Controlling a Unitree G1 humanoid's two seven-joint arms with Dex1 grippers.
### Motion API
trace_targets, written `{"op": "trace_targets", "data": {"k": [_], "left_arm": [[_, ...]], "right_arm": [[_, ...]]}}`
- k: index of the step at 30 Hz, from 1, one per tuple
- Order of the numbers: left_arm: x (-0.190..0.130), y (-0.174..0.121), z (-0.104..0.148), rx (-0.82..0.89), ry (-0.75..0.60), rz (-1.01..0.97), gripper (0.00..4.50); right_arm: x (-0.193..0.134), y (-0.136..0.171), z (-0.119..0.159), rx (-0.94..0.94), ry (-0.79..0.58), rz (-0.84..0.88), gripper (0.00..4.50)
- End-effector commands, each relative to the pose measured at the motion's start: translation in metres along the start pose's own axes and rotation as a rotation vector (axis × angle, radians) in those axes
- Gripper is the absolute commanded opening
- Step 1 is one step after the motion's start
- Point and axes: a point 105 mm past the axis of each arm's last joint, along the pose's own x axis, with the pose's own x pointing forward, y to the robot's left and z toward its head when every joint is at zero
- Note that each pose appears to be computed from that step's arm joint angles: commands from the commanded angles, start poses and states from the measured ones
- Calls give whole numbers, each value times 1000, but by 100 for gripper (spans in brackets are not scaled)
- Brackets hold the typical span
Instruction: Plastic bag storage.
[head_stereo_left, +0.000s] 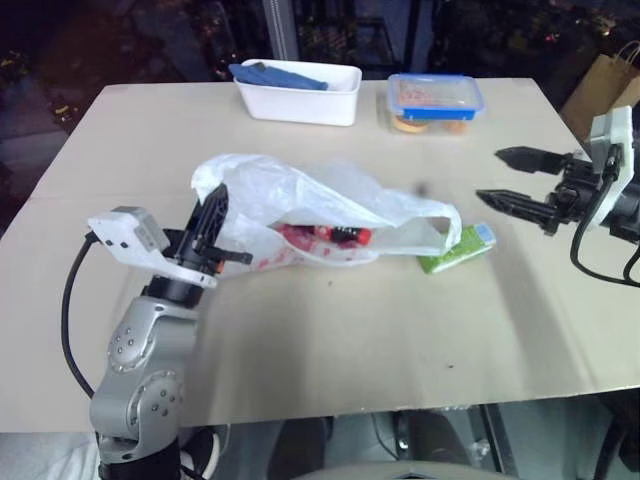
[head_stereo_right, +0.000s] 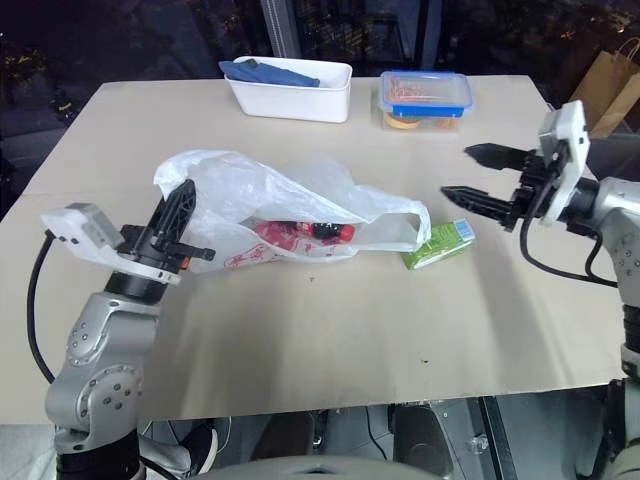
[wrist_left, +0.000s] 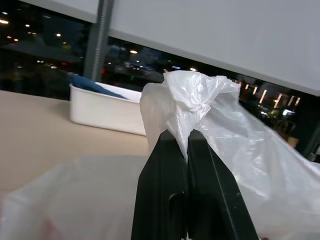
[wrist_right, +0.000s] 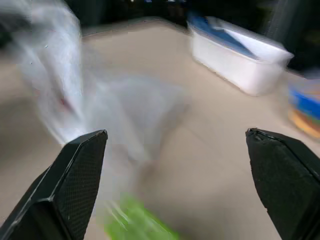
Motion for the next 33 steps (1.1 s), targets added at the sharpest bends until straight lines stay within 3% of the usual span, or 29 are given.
{"op": "trace_targets", "data": {"k": [1, 6, 15, 21, 24, 28, 29, 33], "left_arm": [[0, 0, 8, 23, -28, -8, 0], [-1, 0, 8, 35, -29, -13, 0], [-8, -8, 6, 42, -26, -13, 0], [-13, -8, 6, 52, -31, 4, 0], [-13, -9, 4, 51, -27, 4, 0], [-11, -10, 3, 46, -24, -6, 0], [-10, -10, 2, 46, -21, -14, 0], [-9, -10, 1, 45, -16, -25, 0]], "right_arm": [[1, 8, -35, -171, 209, 146, 448], [25, 13, -55, -299, 305, 299, 448], [66, 8, -55, -475, 332, 423, 448], [65, 13, -65, -511, 392, 520, 448], [60, 15, -67, -487, 395, 538, 370], [47, 13, -72, -470, 439, 537, 178], [44, 13, -70, -459, 433, 525, 153], [34, 13, -56, -435, 386, 489, 153]]}}
